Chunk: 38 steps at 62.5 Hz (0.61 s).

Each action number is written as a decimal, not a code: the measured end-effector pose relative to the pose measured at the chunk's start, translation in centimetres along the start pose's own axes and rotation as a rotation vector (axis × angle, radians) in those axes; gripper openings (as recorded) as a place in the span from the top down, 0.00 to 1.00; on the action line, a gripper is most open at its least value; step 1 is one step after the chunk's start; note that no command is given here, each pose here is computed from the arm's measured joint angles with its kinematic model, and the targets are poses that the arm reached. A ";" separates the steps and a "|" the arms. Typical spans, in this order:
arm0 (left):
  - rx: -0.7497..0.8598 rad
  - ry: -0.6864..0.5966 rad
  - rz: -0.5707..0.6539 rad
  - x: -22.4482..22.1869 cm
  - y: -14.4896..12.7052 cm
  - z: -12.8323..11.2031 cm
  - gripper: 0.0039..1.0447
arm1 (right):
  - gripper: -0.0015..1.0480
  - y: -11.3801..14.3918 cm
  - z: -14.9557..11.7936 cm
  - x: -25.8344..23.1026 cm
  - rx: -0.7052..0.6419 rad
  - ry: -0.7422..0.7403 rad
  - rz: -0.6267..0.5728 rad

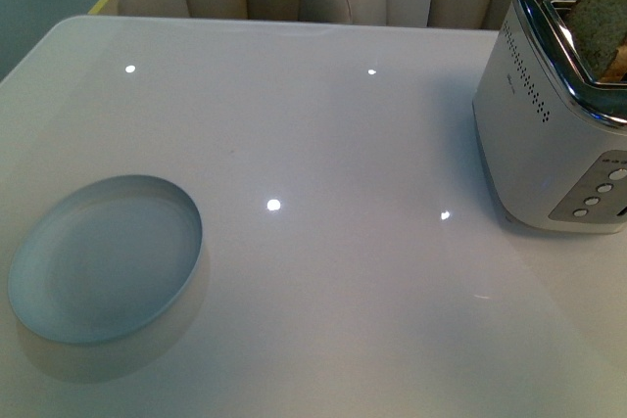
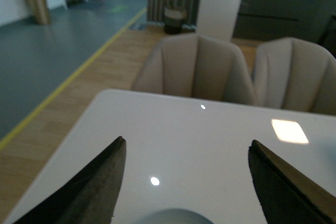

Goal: Left arm holds plate, right arm toasts bread

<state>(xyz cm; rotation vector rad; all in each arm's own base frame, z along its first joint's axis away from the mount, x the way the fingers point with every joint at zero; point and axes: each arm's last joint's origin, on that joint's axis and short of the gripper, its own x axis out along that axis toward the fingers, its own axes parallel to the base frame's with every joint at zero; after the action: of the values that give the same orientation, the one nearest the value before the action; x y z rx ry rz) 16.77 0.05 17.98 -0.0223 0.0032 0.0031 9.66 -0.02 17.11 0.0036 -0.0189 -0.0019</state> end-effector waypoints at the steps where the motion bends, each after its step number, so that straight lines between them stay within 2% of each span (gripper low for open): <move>1: 0.001 0.003 -0.003 -0.2 0.0 -0.1 0.61 | 0.08 0.0 0.0 0.0 0.000 0.000 0.000; 12: 0.008 -0.009 -0.002 -1.7 0.0 -1.0 0.97 | 0.08 0.0 0.0 0.0 0.000 0.000 0.000; 19: 0.011 0.015 -0.001 -2.4 0.0 -1.8 0.97 | 0.08 0.0 0.0 0.0 0.000 0.000 0.000; 38: 0.011 -0.012 -0.002 -4.0 0.0 -1.0 0.97 | 0.08 0.0 0.0 0.0 0.000 0.000 0.000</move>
<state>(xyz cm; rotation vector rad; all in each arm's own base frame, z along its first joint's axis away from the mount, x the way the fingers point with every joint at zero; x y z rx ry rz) 12.77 0.02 16.97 -0.0112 -0.0090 0.0015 9.66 -0.02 17.11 0.0036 -0.0189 -0.0023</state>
